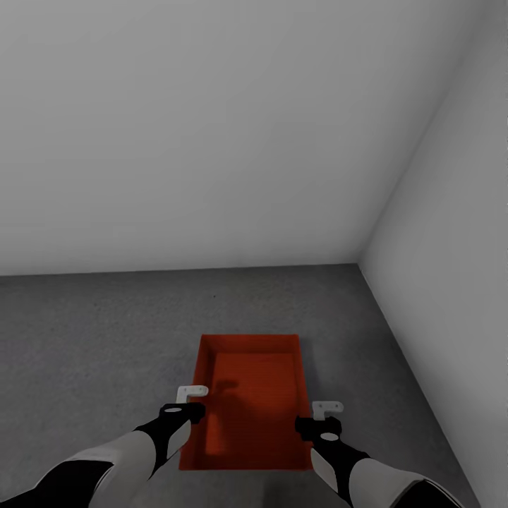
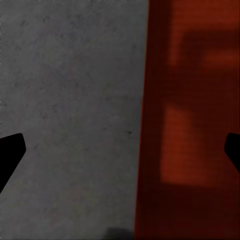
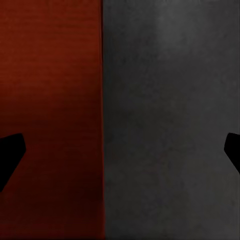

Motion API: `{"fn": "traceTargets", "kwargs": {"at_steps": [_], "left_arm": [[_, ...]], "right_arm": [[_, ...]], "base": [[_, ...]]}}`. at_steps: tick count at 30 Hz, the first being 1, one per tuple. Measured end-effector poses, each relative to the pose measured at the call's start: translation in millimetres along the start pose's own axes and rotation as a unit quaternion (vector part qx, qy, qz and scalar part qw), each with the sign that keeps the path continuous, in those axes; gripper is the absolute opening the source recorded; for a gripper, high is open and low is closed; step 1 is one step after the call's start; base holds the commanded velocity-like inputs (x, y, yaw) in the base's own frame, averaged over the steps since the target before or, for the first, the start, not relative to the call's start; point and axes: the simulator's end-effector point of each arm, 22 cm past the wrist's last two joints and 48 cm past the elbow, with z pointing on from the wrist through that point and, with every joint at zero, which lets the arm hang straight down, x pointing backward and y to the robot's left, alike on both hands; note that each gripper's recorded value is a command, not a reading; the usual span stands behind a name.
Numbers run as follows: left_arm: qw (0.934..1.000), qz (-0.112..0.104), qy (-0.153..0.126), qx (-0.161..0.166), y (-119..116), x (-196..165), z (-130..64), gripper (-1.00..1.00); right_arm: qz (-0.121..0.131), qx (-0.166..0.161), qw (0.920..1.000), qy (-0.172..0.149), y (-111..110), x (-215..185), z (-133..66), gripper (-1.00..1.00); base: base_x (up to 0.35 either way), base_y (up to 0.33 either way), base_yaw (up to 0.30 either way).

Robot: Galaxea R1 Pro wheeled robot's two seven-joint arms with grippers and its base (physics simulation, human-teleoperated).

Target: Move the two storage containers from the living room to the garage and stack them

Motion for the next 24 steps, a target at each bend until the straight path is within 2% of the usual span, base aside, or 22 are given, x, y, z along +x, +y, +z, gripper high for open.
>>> {"fn": "traceTargets", "kwargs": {"at_steps": [24], "left_arm": [[1.0, 0.0, 0.0, 0.004, 1.5, -13.7, -36.4, 1.0]], "right_arm": [[0.0, 0.0, 1.0, -0.001, -3.5, -17.1, -34.9, 1.0]], "base": [[0.0, 0.0, 0.0]]}}
